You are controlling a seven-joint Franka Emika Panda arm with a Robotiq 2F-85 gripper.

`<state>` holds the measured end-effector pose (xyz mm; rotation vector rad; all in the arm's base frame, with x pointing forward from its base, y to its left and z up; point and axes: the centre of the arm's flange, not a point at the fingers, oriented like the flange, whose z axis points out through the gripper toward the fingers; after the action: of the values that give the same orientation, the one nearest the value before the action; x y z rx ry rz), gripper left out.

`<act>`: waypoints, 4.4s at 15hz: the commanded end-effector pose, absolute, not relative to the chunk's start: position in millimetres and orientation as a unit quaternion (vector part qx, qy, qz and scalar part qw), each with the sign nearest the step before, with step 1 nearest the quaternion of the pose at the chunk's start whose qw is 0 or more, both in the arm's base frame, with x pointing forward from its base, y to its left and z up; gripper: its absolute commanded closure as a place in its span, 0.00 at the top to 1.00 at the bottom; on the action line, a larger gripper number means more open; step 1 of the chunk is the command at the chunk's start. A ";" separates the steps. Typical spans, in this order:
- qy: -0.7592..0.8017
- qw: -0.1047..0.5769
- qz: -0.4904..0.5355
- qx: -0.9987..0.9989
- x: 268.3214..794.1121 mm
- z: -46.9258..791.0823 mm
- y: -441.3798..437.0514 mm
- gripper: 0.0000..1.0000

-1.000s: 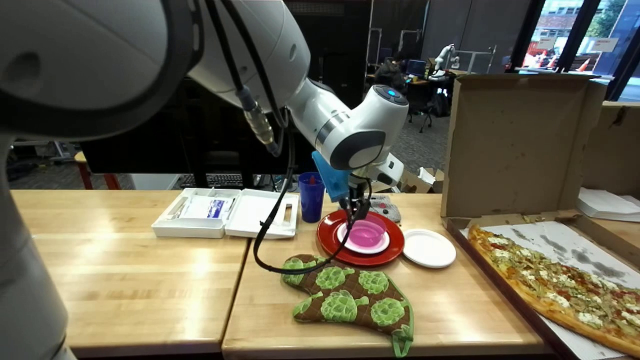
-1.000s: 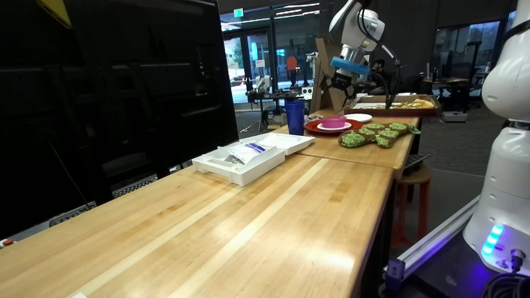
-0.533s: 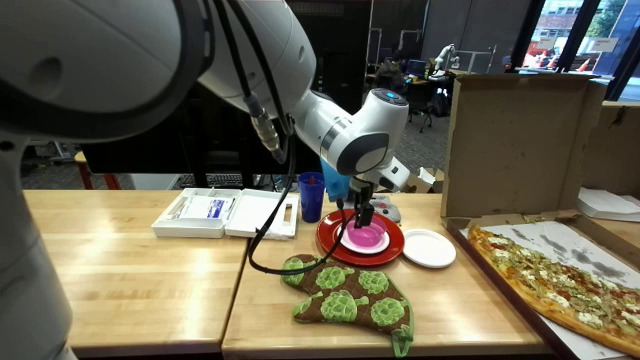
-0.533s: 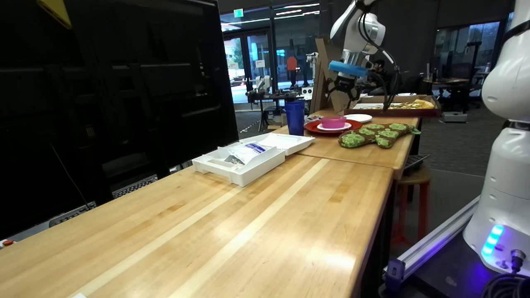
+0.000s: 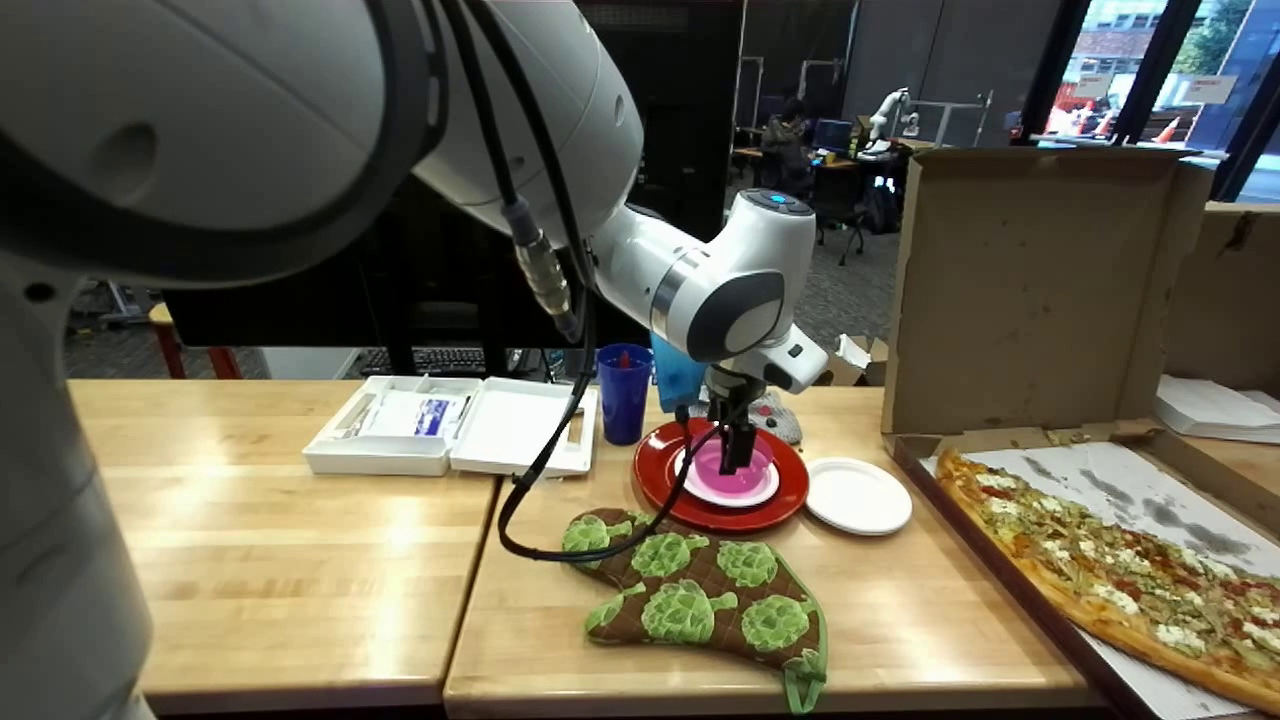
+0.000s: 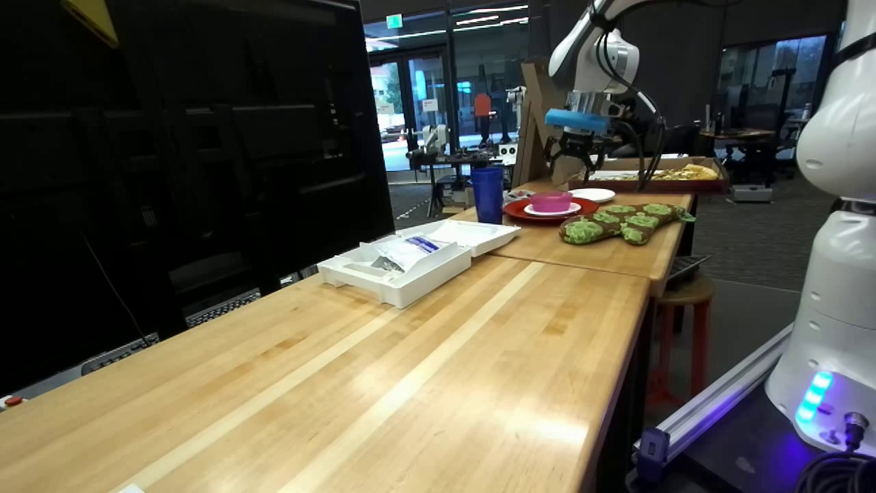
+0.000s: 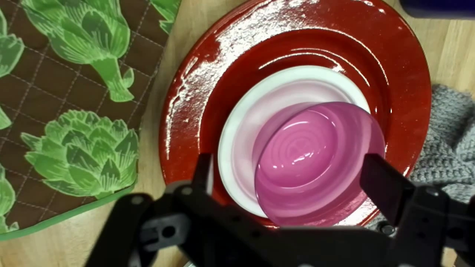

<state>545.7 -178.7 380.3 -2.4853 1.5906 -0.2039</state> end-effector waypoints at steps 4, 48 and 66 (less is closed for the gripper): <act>0.522 0.098 -0.065 -0.845 552.4 367.5 -176.3 1.00; 0.468 0.072 -0.096 -0.875 463.1 376.3 -172.9 0.01; 0.242 0.035 -0.096 -0.965 382.0 358.0 -160.1 0.01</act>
<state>404.6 -166.4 349.1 -2.9604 0.8529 -0.2415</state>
